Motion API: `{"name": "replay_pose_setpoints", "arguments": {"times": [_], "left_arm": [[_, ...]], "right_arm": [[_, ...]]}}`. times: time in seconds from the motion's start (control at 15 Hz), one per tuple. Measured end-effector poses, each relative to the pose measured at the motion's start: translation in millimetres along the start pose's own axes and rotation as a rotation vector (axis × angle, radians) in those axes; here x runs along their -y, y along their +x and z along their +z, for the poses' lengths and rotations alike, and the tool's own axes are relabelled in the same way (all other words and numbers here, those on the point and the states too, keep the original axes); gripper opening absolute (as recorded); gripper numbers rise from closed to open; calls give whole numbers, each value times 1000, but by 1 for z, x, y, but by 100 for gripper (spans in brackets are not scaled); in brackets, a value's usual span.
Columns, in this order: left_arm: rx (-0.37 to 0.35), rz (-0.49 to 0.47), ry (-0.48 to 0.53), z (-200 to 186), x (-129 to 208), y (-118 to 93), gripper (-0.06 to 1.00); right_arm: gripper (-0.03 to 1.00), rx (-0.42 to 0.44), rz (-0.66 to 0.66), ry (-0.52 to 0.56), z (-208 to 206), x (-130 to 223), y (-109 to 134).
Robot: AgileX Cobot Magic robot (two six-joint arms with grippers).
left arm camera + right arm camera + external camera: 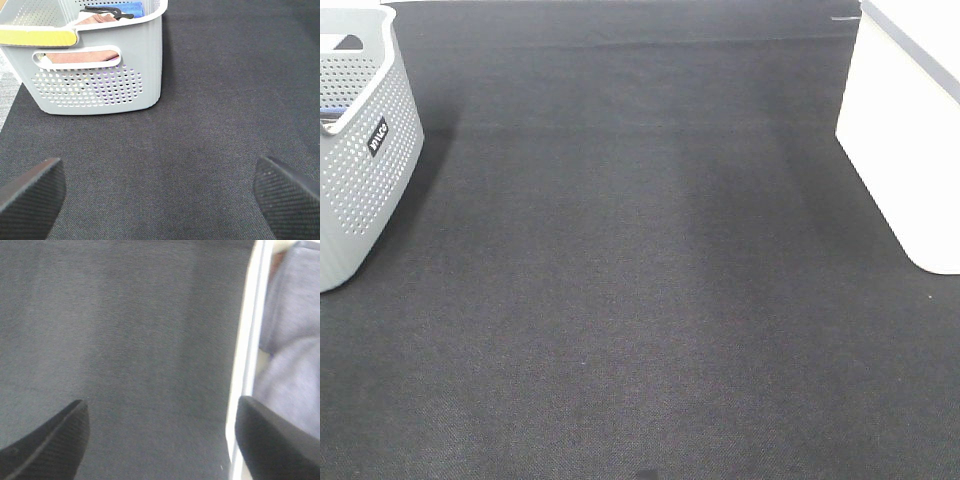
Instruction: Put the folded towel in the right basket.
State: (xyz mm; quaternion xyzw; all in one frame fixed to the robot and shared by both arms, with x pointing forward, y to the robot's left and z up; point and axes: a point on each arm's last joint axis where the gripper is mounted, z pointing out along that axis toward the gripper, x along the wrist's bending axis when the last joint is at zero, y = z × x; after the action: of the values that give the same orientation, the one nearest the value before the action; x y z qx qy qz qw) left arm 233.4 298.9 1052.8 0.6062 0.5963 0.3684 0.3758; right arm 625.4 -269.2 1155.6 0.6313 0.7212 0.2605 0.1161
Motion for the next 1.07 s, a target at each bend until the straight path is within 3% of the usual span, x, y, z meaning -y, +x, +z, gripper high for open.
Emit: {"name": "replay_pose_setpoints", "arguments": {"times": [0.2,0.33,0.53,0.8,0.87,0.93,1.0,1.07], "left_arm": [[0,0,0,0,0,0,97],[0,0,0,0,0,0,97],[0,0,0,0,0,0,97],[0,0,0,0,0,0,97],[0,0,0,0,0,0,97],[0,0,0,0,0,0,97],[0,0,0,0,0,0,97],[0,0,0,0,0,0,97]], "right_arm": [[75,65,26,-8,-21,14,-1],[75,69,34,22,-35,41,3],[75,77,48,119,-42,102,7],[75,101,83,289,-36,210,8],[75,101,86,308,-37,235,9],[75,101,86,308,-37,235,9],[75,114,79,313,-40,277,11],[75,114,79,313,-40,277,11]]}}
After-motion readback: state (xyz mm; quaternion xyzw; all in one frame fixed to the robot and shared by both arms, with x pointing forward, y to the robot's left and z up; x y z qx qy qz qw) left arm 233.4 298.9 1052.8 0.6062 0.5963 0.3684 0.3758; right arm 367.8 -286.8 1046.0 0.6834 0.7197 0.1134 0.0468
